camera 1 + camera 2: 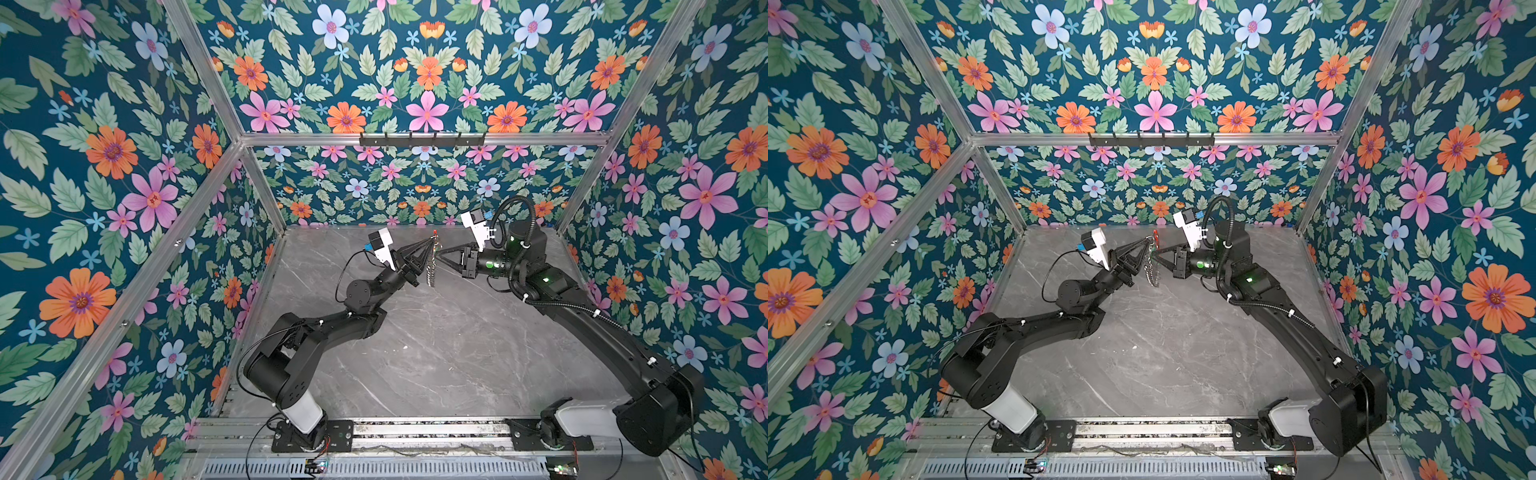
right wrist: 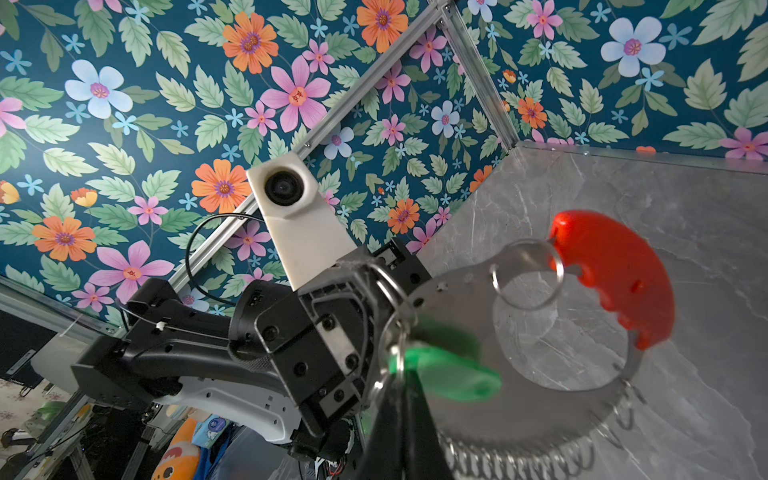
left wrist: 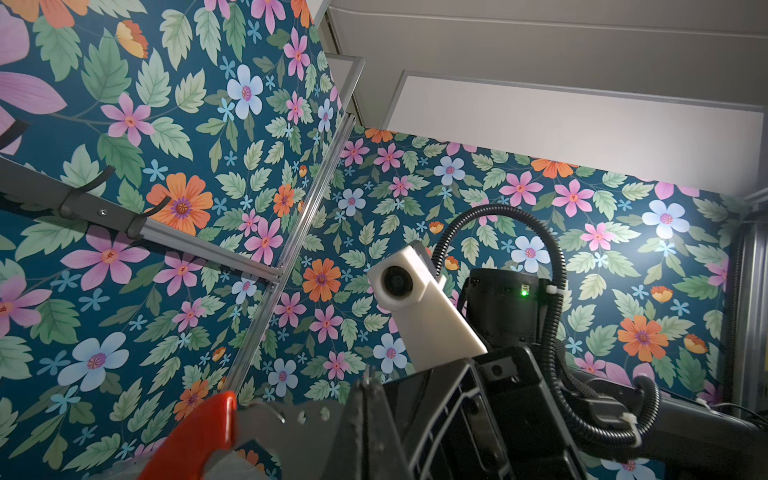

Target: Put the keys on the keyring

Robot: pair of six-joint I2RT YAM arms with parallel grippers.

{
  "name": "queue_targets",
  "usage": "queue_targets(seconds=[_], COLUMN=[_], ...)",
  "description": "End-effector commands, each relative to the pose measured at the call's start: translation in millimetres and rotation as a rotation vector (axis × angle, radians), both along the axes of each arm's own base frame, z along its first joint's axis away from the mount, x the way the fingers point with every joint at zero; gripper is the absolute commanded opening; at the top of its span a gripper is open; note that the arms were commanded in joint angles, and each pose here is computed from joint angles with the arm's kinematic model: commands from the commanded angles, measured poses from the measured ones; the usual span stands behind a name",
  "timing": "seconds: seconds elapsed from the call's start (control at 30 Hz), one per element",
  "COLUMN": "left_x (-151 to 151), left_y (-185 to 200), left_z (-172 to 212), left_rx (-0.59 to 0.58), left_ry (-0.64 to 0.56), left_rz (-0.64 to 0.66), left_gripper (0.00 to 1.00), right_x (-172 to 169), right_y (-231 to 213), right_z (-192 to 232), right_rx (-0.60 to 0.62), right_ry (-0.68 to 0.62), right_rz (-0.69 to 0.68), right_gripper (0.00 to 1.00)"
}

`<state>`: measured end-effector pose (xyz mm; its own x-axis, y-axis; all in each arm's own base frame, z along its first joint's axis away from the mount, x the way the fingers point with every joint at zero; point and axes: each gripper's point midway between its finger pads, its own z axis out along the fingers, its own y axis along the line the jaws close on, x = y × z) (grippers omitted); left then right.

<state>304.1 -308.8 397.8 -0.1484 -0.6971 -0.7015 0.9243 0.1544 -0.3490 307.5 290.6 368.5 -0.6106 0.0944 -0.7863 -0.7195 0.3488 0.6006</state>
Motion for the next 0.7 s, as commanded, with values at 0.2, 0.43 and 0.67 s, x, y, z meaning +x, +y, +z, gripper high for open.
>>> queue_targets(seconds=[0.2,0.43,0.67], left_x=[-4,-6,-12], left_y=[3,-1,-6], left_z=[3,-6,-9], left_rx=[-0.021,0.014,0.039], left_ry=[-0.042,-0.049,-0.059], left_rz=[0.011,-0.009,-0.06], left_gripper=[0.0,0.0,0.0], right_x=[8,6,-1], right_y=[-4,-34,-34], right_z=[-11,-11,33], right_rx=[-0.058,-0.113,0.02], right_ry=[-0.01,-0.029,-0.079], right_rz=[-0.053,-0.139,-0.033], right_gripper=[0.0,0.07,0.16])
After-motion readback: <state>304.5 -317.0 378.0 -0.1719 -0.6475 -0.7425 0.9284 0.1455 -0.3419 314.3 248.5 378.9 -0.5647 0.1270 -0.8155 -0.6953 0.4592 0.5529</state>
